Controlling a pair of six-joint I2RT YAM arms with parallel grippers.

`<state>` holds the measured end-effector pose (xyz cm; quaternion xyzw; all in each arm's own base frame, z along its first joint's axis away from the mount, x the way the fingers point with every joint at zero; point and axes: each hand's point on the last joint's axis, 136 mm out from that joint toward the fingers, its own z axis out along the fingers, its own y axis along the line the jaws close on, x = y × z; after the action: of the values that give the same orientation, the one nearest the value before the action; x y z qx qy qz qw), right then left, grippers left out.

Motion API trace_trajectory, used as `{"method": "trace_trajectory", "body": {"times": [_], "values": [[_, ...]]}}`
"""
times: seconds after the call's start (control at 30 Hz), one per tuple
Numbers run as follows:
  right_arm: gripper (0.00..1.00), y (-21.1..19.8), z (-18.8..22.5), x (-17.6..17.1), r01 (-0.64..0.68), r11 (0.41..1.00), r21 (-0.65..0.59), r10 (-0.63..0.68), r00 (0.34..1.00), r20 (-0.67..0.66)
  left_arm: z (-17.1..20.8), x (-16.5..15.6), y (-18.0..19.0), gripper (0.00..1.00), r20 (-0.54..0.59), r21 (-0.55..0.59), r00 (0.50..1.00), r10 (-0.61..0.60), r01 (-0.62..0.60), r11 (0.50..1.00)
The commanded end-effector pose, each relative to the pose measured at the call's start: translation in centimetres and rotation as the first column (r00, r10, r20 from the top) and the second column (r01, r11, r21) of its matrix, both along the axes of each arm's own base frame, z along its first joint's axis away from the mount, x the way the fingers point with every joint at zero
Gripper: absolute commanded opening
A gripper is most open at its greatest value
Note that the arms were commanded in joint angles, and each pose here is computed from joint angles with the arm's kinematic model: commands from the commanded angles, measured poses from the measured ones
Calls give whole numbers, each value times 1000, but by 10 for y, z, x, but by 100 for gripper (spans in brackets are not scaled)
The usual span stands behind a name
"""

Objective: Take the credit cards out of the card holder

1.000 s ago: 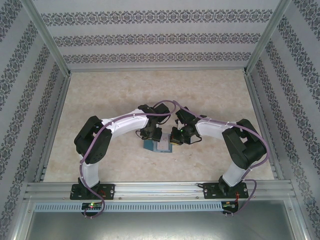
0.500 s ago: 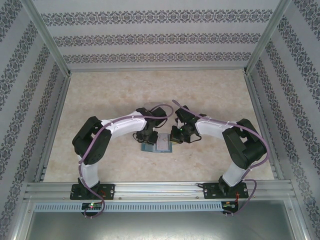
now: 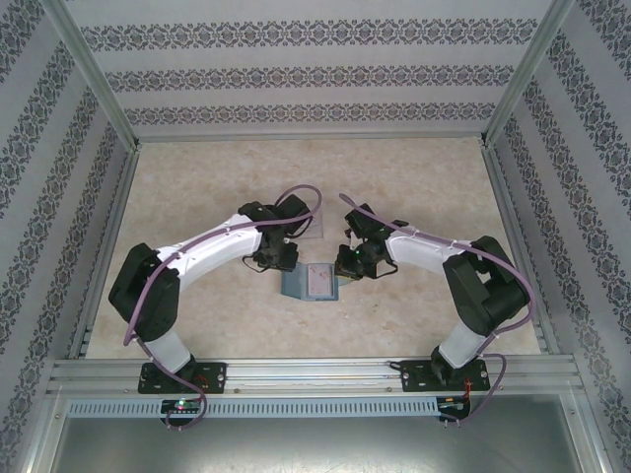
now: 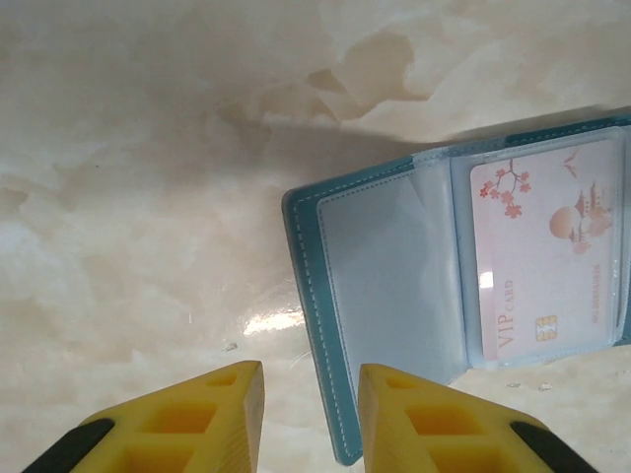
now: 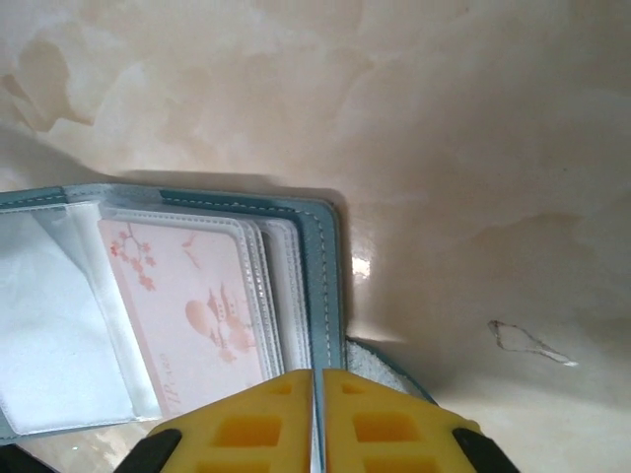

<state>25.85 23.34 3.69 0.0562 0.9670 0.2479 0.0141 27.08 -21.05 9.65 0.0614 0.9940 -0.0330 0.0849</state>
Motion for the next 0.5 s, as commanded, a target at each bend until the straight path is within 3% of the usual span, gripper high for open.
{"method": "trace_trajectory", "body": {"times": [0.0,0.2,0.47], "values": [[13,0,18,5,-14,1000,-7,14,999,53,29,7,3,31,47,-33,999,-4,5,999],[15,-1,23,8,-12,1000,-10,13,998,64,44,20,-39,31,65,-238,998,-9,24,971],[16,-10,27,12,17,1000,-10,-16,997,74,33,22,-93,26,-18,-468,1000,-16,5,884]]}}
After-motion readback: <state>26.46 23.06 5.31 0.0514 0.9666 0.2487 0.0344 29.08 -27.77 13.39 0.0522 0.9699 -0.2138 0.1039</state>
